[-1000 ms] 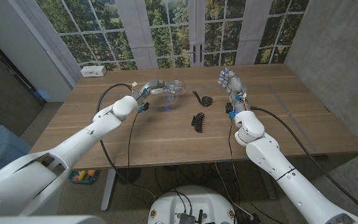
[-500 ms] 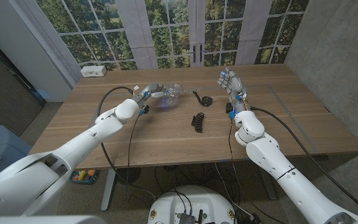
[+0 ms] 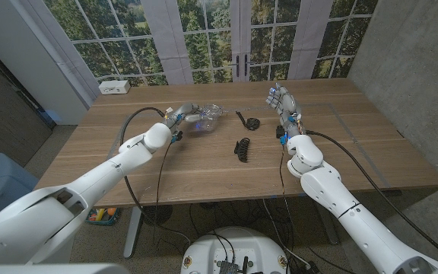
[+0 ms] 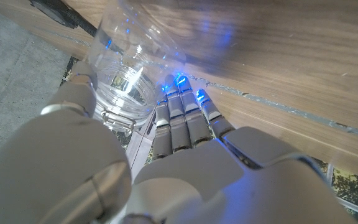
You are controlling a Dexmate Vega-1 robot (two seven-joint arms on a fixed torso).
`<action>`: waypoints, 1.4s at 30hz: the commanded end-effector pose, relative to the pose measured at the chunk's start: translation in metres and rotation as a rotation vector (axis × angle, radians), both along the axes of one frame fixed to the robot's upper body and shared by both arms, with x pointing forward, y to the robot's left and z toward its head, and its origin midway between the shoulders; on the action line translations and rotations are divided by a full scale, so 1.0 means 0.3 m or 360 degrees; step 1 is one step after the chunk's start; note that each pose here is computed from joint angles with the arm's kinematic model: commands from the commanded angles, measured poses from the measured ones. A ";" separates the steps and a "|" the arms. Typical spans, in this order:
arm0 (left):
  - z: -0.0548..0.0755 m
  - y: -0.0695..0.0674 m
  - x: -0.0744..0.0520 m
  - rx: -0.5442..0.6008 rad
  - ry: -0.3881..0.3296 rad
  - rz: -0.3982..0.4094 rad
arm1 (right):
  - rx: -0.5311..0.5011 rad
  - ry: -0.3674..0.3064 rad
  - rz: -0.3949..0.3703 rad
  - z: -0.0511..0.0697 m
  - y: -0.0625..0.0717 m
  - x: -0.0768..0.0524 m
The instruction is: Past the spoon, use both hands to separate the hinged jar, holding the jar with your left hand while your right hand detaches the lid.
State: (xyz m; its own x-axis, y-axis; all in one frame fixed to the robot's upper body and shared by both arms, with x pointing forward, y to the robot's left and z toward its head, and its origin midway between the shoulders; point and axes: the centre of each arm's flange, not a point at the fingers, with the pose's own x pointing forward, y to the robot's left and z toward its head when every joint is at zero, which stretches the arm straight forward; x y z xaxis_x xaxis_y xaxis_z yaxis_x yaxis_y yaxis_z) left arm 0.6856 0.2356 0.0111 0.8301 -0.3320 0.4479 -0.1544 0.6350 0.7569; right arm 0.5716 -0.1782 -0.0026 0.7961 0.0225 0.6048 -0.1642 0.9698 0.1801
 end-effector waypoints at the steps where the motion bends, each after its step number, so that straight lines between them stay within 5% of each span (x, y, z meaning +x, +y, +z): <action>1: -0.013 -0.009 0.005 0.0148 -0.0053 0.0087 | 0.0005 -0.0012 0.0004 0.009 0.006 0.015; 13: 0.004 0.000 -0.008 0.0266 -0.0039 0.0183 | 0.0004 -0.0018 0.0015 0.018 0.020 0.027; 22: 0.031 0.029 -0.015 0.0303 0.0130 0.0228 | -0.0009 -0.0027 0.0018 0.024 0.031 0.028; 28: 0.055 0.055 -0.030 0.0216 0.0167 0.0177 | -0.0007 -0.0035 0.0023 0.025 0.035 0.029; 42: 0.092 0.095 -0.101 -0.0057 0.0027 -0.0066 | -0.0089 -0.0112 0.0000 0.025 0.021 0.045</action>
